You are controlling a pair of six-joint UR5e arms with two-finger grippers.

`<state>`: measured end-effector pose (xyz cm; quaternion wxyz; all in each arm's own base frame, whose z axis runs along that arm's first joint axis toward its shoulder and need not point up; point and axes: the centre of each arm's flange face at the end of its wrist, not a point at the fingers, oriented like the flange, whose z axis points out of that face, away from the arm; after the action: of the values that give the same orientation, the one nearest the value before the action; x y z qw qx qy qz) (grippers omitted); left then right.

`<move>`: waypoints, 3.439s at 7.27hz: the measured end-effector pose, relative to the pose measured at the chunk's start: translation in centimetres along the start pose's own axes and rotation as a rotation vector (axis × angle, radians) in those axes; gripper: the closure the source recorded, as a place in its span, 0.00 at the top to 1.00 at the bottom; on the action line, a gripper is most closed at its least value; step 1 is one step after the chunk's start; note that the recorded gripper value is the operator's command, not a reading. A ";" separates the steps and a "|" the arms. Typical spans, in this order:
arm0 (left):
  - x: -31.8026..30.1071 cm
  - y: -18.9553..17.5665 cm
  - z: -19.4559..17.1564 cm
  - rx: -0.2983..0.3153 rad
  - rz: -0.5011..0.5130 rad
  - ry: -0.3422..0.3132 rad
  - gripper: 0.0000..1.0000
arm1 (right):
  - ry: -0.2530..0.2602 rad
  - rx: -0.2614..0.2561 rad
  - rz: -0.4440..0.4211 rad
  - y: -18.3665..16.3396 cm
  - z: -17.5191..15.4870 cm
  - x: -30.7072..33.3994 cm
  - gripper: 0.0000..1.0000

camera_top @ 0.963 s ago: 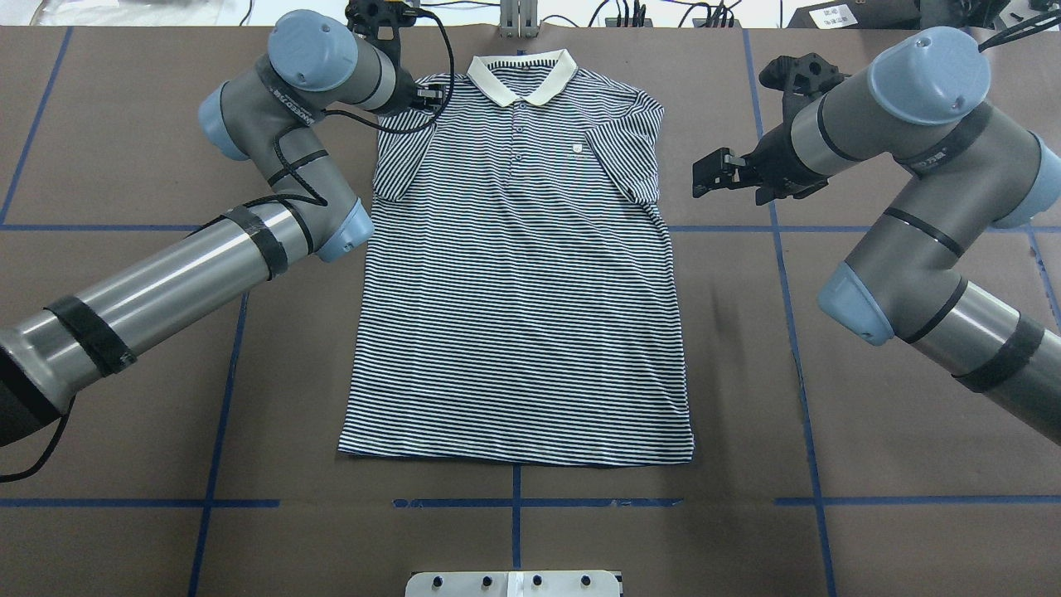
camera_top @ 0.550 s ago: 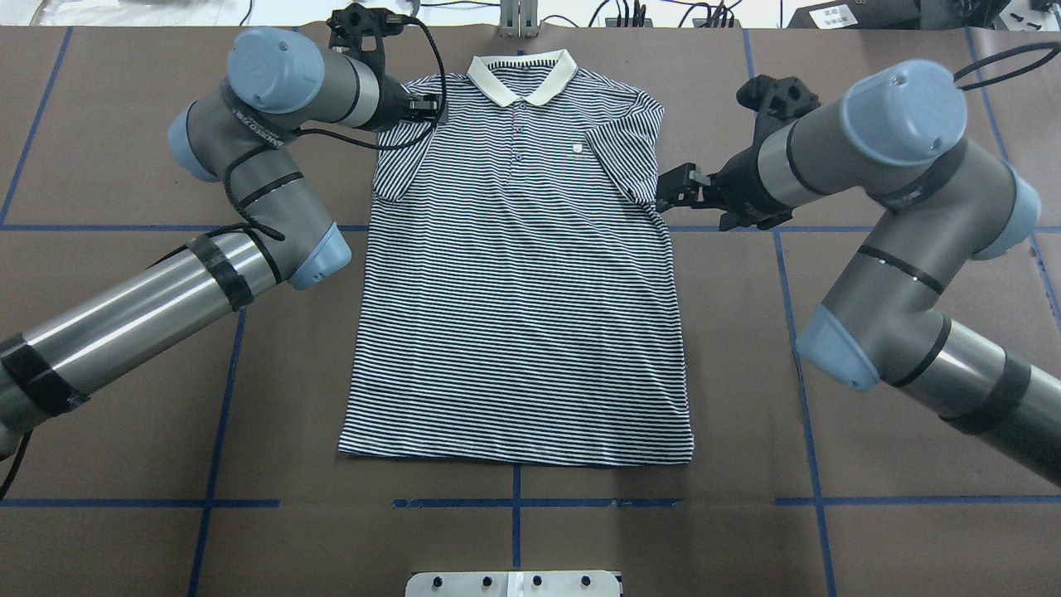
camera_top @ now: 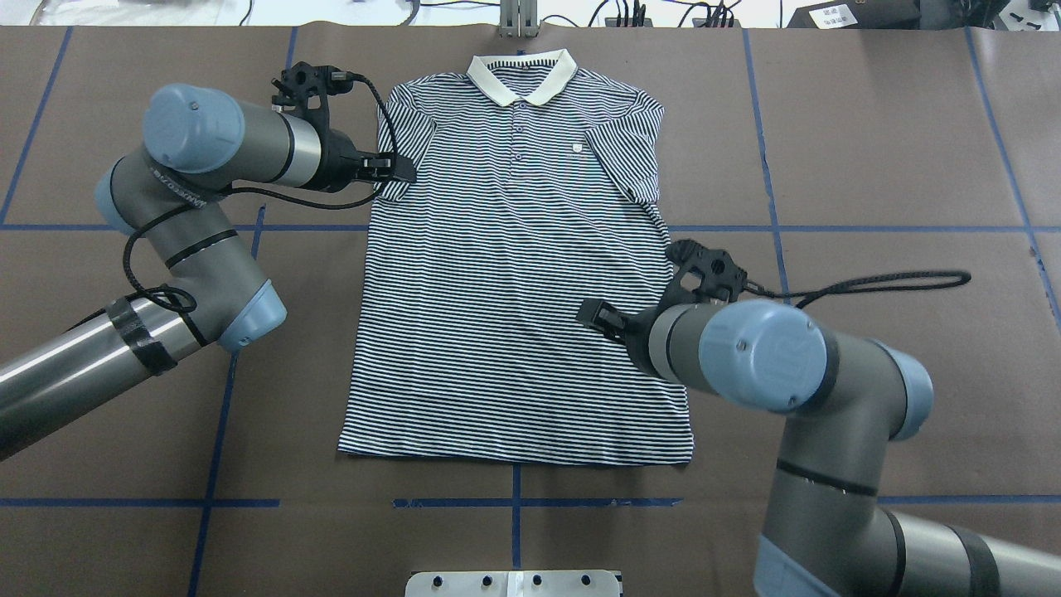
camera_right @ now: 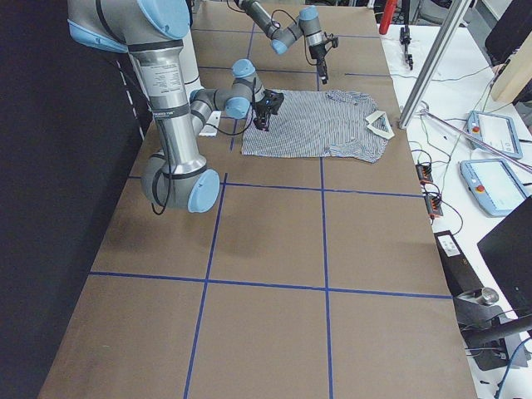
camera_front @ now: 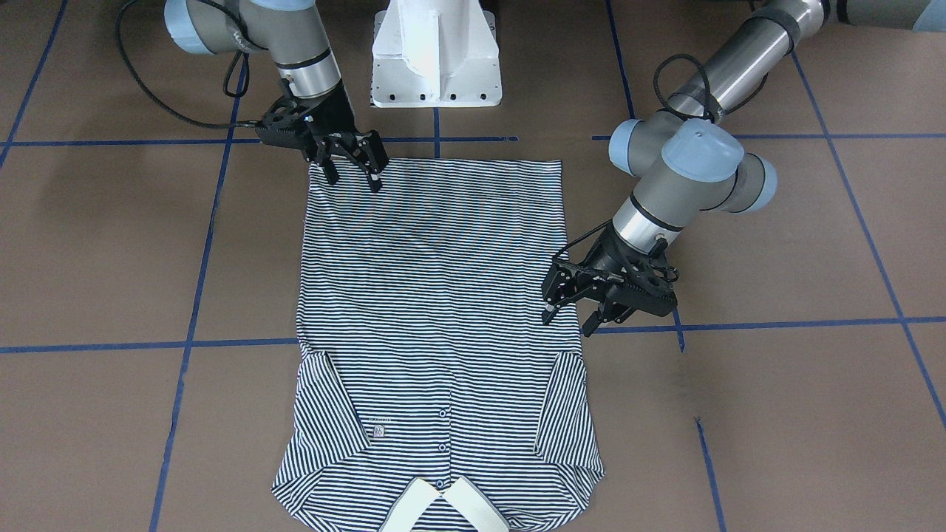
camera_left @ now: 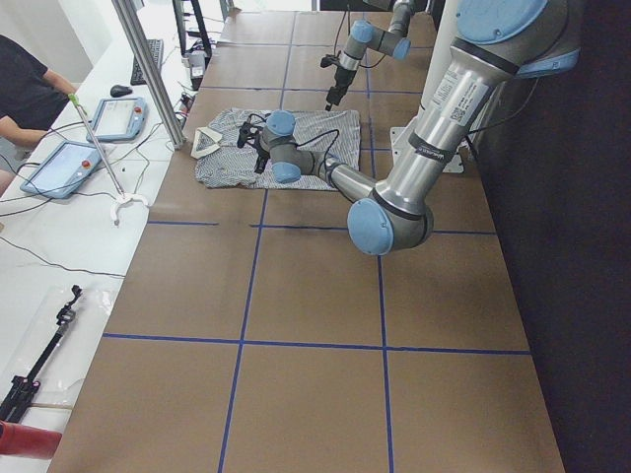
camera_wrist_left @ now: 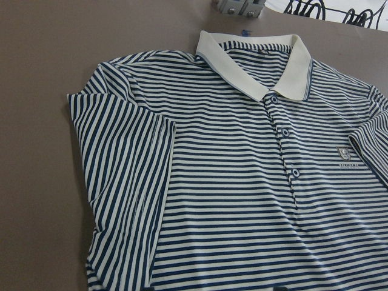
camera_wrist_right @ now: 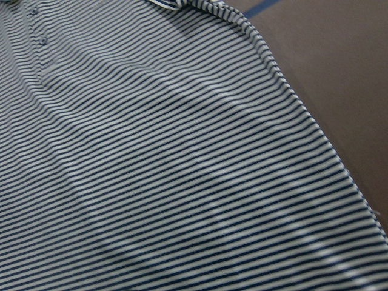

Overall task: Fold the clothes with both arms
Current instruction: 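Move the right gripper down to the shirt's hem corner nearest the robot, then lower the left gripper to the other hem corner and grasp both corners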

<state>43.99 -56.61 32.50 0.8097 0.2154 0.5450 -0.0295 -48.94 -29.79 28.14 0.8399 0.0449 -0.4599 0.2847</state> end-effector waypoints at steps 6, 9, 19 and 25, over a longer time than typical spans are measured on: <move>-1.2 0.8 -0.1 -0.009 -0.100 -0.011 0.84 | 0.156 -0.019 0.086 5.3 2.0 9.4 0.50; -1.5 0.9 0.0 -0.009 -0.101 -0.014 0.84 | 0.157 -0.016 0.088 5.3 2.1 9.4 0.28; 1.1 12.3 -6.6 0.021 -0.195 0.051 1.00 | 0.119 -0.022 0.102 3.8 -1.3 9.6 0.00; 5.2 26.7 -7.7 -0.129 -0.316 -0.232 0.70 | 0.112 -0.026 0.102 3.5 -2.2 9.8 0.00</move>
<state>46.91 -28.51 33.84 0.8644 0.0699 0.4761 -0.1458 -45.07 -21.87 34.08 0.8492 -0.0055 -0.4176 0.3232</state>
